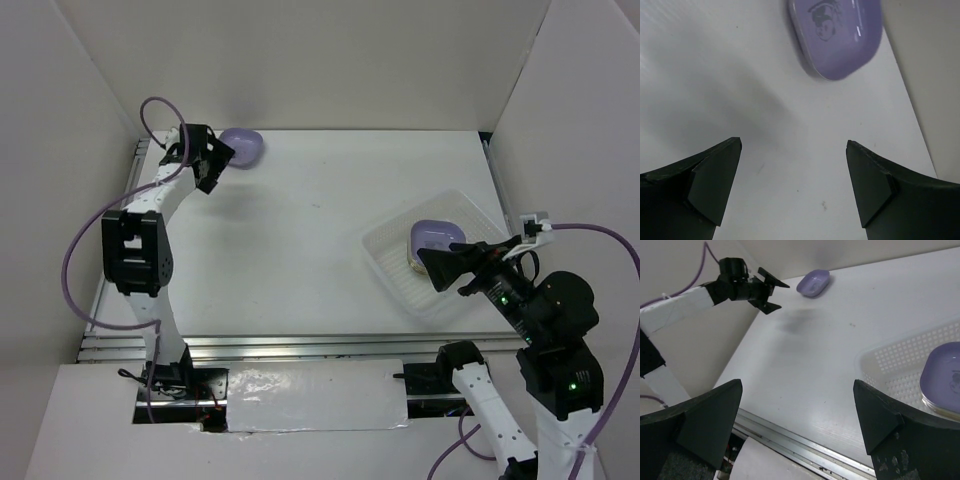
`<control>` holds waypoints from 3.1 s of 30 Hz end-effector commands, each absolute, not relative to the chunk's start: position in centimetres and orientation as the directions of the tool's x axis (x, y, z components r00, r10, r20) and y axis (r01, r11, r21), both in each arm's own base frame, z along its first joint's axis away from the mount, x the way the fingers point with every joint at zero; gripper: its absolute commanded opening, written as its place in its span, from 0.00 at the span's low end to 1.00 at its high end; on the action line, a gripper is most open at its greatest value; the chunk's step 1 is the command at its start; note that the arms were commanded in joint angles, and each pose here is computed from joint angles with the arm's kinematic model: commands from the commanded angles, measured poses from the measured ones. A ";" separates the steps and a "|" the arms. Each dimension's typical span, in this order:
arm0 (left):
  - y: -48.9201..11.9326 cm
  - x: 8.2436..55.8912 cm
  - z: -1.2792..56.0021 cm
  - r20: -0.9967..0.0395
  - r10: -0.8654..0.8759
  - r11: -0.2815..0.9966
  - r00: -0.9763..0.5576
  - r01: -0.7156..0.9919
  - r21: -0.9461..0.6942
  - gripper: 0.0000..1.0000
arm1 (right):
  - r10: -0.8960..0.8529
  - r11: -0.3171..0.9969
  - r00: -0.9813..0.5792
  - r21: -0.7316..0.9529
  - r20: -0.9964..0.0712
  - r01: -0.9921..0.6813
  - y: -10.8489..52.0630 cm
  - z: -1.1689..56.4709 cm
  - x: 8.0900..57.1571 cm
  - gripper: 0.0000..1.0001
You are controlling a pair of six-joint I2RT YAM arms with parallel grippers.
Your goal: Place the plates into the plastic bin on the countertop
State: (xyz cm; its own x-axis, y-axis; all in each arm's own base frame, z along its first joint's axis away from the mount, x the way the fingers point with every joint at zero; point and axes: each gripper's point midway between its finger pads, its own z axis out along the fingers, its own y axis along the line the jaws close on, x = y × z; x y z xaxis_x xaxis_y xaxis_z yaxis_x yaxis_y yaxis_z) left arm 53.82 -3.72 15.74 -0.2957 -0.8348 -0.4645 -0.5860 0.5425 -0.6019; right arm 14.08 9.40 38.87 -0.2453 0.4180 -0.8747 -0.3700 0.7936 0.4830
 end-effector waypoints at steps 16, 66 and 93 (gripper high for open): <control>-0.2 65.9 3.0 -0.283 -0.917 0.394 -0.280 -0.542 -0.742 0.99 | 0.357 0.739 -0.324 0.477 -0.876 -0.476 12.4 35.3 18.7 1.00; -51.3 40.8 19.4 -0.732 -0.048 0.780 -0.679 0.432 -0.452 0.00 | 0.584 0.809 0.038 0.578 -0.811 -0.104 1.9 42.7 9.0 1.00; -38.4 32.2 38.3 -0.867 -0.179 0.884 -0.465 0.311 -0.349 0.99 | 0.419 0.899 -0.006 0.416 -0.908 -0.133 2.3 44.5 8.4 1.00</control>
State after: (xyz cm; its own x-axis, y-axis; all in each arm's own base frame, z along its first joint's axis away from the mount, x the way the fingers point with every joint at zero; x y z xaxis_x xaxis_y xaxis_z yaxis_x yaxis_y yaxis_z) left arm 32.78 -47.06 26.56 -0.6443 -0.0199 -0.7645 0.4114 0.8337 -0.3684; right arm 7.73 2.05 44.73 0.0422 0.4978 -0.8663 -0.1348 0.8620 0.4887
